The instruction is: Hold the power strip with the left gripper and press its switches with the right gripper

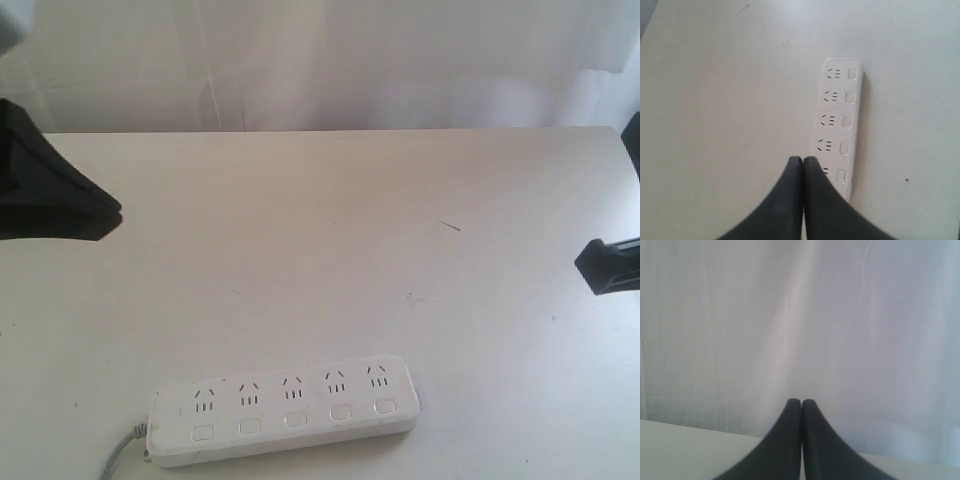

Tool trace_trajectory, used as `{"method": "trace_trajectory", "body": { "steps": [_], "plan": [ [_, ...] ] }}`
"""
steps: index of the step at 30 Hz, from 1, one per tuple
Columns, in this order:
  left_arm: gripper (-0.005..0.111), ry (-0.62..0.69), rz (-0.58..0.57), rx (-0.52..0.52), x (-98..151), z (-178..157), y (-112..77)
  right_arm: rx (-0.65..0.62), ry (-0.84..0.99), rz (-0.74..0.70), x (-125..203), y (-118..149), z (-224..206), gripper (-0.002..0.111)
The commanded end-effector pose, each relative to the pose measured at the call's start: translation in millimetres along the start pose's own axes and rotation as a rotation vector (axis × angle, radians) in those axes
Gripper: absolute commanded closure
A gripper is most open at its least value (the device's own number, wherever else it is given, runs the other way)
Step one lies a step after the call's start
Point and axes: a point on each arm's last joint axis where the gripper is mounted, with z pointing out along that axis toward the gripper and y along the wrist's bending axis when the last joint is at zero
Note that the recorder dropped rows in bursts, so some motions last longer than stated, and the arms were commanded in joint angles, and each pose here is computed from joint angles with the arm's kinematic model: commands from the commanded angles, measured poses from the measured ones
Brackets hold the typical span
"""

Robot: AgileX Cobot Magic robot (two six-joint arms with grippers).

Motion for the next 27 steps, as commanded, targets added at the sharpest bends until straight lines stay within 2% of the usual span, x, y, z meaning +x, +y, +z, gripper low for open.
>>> {"method": "trace_trajectory", "body": {
  "steps": [1, 6, 10, 19, 23, 27],
  "plan": [
    [0.107, -0.12, -0.007, -0.031, 2.3, -36.6, -15.0, 0.013, -0.017, -0.003, -2.5, -1.5, -0.4, 0.108],
    [0.107, -0.284, -0.013, -0.116, 10.3, -68.4, -28.8, -0.013, 0.032, 0.113, 1.9, 1.0, -0.4, 0.108],
    [0.107, -0.36, -0.033, -0.173, 25.8, -73.7, -39.0, -0.019, 0.041, 0.115, 2.7, 1.6, -0.5, 0.108],
    [0.107, -0.419, -0.204, -0.17, 65.3, -24.9, -54.7, -0.018, 0.04, 0.135, 2.6, 1.5, -0.5, 0.108],
    [0.107, -0.429, -0.247, -0.171, 82.0, -14.3, -63.2, -0.018, 0.04, 0.139, 2.6, 1.5, -0.5, 0.108],
    [0.107, -0.504, -0.354, -0.29, 100.2, -14.0, -65.0, -0.018, 0.04, 0.139, 2.6, 1.5, -0.5, 0.108]
  ]
}}
